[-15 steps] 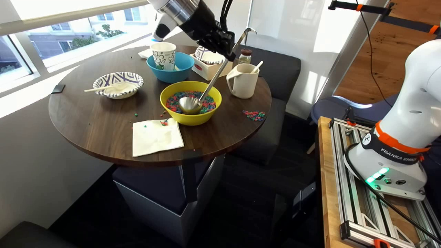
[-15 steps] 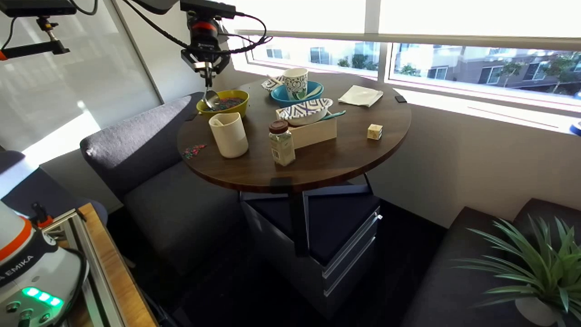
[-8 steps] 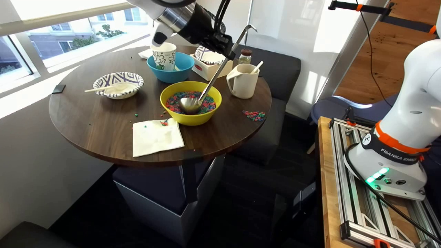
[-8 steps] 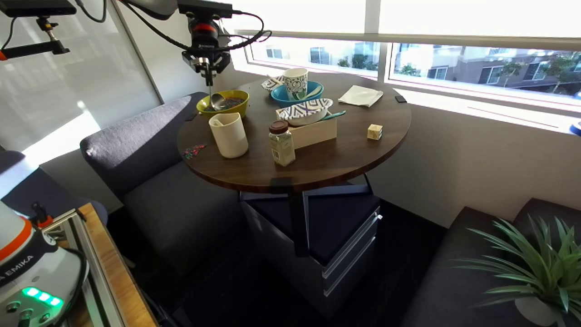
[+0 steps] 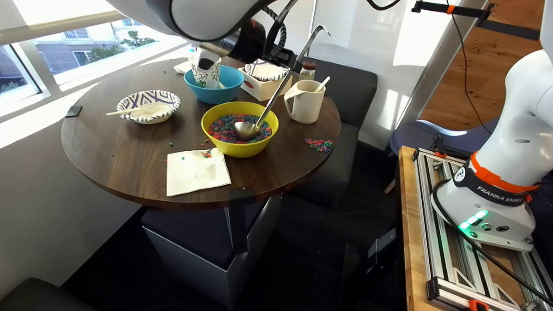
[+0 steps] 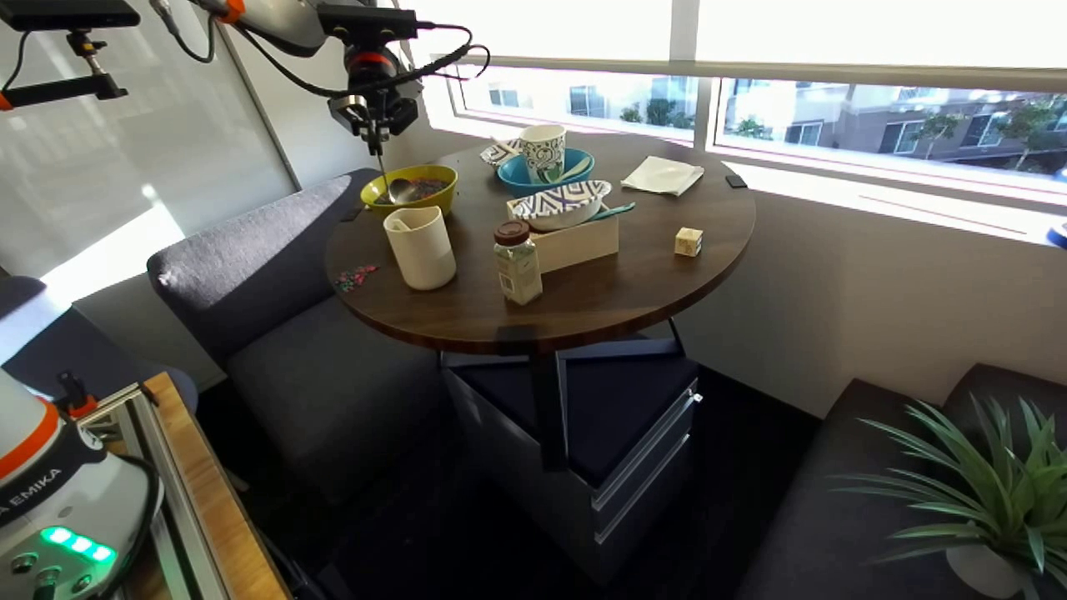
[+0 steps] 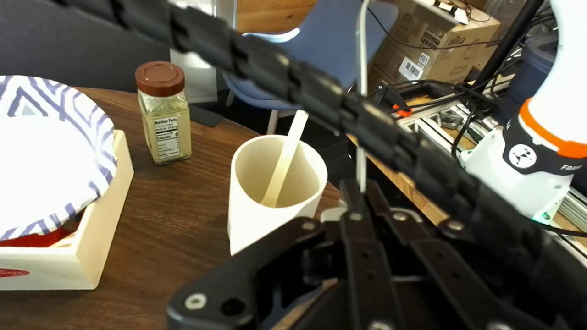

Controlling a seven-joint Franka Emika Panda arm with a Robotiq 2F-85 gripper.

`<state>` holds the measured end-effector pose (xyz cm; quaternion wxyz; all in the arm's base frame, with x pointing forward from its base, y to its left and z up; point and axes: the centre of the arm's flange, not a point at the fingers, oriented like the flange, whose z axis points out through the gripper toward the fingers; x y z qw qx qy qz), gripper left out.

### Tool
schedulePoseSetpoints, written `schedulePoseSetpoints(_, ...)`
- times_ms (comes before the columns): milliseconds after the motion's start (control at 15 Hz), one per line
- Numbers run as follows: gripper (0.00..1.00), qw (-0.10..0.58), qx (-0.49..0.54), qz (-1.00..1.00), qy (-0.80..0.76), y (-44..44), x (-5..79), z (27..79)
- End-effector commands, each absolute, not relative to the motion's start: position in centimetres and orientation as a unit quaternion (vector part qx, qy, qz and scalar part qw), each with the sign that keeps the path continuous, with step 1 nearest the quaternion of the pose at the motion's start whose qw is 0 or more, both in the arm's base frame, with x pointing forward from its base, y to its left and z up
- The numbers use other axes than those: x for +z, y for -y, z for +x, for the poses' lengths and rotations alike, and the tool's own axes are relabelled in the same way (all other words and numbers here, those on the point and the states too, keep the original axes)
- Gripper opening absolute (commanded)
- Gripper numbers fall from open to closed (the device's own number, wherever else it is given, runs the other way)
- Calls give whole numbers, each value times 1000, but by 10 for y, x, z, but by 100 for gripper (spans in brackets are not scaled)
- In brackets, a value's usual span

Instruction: Put the silver ladle in the yellow bowl

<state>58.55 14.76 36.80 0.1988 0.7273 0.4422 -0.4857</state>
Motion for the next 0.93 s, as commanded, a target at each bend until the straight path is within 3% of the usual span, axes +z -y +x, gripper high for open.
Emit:
schedulePoseSetpoints(0, 1, 225, -513, 713, -422, -154, 358, 591)
schedulePoseSetpoints(400, 1, 240, -531, 685, -437, -160, 339, 586)
schedulePoseSetpoints(467, 21, 235, -532, 684, -439, -161, 339, 585)
schedulePoseSetpoints(867, 66, 221, -530, 688, -444, -154, 346, 585)
